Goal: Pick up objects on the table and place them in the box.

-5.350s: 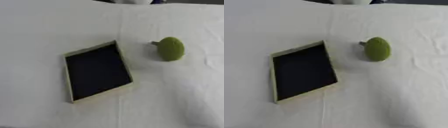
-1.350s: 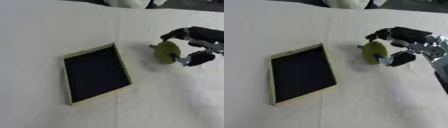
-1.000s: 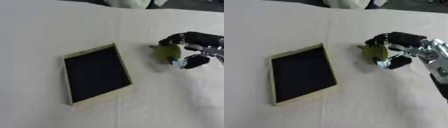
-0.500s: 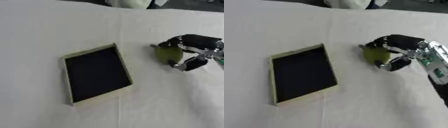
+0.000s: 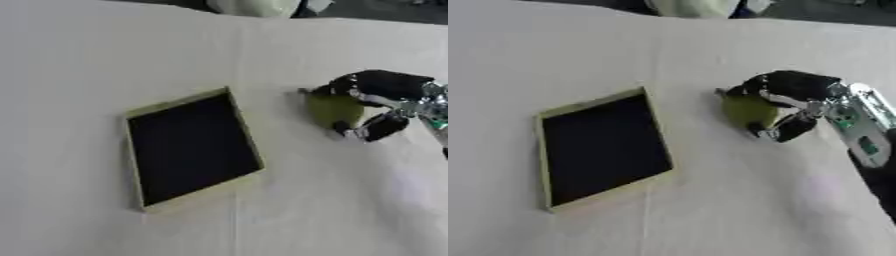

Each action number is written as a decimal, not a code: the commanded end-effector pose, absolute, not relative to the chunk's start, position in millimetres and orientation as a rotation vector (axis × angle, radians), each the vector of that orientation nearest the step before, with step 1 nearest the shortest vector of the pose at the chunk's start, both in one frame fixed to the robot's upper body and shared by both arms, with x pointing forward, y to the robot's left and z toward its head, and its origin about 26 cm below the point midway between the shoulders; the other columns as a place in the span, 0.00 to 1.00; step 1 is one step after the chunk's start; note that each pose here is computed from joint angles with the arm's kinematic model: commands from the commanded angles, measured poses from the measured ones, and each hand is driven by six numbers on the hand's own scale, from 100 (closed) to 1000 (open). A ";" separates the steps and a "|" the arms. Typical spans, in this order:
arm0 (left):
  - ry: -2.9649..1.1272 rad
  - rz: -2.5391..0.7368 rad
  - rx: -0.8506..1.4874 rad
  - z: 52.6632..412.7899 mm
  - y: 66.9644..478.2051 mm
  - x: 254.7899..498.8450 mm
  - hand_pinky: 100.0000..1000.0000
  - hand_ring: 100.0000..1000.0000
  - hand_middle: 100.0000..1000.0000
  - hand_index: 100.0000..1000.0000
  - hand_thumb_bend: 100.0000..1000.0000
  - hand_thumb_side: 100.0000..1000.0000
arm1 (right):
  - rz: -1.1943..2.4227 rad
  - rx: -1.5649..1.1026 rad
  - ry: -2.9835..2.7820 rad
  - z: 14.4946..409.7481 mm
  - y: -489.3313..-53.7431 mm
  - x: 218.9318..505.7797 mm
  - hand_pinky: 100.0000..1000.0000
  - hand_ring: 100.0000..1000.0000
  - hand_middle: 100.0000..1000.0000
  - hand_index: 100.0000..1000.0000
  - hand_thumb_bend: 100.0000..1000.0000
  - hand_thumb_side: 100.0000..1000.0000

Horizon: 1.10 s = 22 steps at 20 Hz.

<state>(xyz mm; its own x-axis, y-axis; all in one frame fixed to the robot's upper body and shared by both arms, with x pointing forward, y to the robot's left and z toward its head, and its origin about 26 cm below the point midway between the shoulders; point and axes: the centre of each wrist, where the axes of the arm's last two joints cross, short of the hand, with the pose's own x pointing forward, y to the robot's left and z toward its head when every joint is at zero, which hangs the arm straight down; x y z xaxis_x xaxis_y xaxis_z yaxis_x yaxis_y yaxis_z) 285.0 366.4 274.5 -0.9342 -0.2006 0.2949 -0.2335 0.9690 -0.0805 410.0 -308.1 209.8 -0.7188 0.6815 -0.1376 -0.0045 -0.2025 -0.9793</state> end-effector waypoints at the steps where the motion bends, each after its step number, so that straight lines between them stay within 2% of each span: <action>1: -2.863 0.136 0.314 283.6 364.8 280.9 0.44 0.59 0.60 0.63 0.00 0.43 | 1.972 -0.811 -1.636 219.1 -309.9 405.8 0.79 0.82 0.77 0.96 0.04 0.15; 3: -2.863 0.134 0.314 283.8 364.8 280.9 0.44 0.60 0.60 0.63 0.00 0.43 | 1.966 -0.819 -1.680 227.5 -308.9 400.7 0.81 0.84 0.81 0.96 0.02 0.17; 8: -2.864 0.133 0.316 284.3 365.0 280.8 0.44 0.60 0.60 0.63 0.00 0.43 | 1.905 -0.845 -1.775 247.8 -312.2 386.0 0.82 0.86 0.82 0.96 0.00 0.17; 14: -2.861 0.130 0.318 284.0 365.2 280.7 0.44 0.60 0.60 0.63 0.00 0.43 | 1.877 -0.808 -1.791 262.3 -320.7 378.5 0.85 0.90 0.85 0.97 0.00 0.29; 16: -2.861 0.130 0.317 284.0 365.2 280.7 0.44 0.60 0.60 0.63 0.00 0.43 | 1.888 -0.796 -1.771 265.8 -324.1 378.4 0.86 0.92 0.86 0.97 0.00 0.29; 20: -2.861 0.129 0.316 284.1 365.0 280.8 0.44 0.60 0.60 0.63 0.00 0.43 | 1.942 -0.799 -1.701 271.9 -330.6 380.0 0.89 0.95 0.88 0.97 0.03 0.23; 21: -2.861 0.128 0.316 284.2 365.0 280.8 0.44 0.60 0.60 0.63 0.00 0.43 | 1.956 -0.801 -1.680 273.2 -332.2 380.8 0.90 0.96 0.88 0.98 0.13 0.16; 22: -2.860 0.127 0.316 284.2 364.9 280.8 0.44 0.60 0.60 0.63 0.00 0.43 | 1.970 -0.806 -1.654 275.0 -334.1 381.9 0.91 0.96 0.89 0.98 0.15 0.14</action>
<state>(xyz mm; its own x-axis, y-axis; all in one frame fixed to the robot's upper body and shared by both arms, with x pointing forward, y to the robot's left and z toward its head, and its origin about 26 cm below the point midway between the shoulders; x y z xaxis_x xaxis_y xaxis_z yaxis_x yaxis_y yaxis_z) 285.1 366.3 274.5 -0.9337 -0.1999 0.2971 -0.2324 0.9695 -0.0779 384.8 -323.2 258.3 -0.7516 0.6506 -0.1089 0.0138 -0.1496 -0.9887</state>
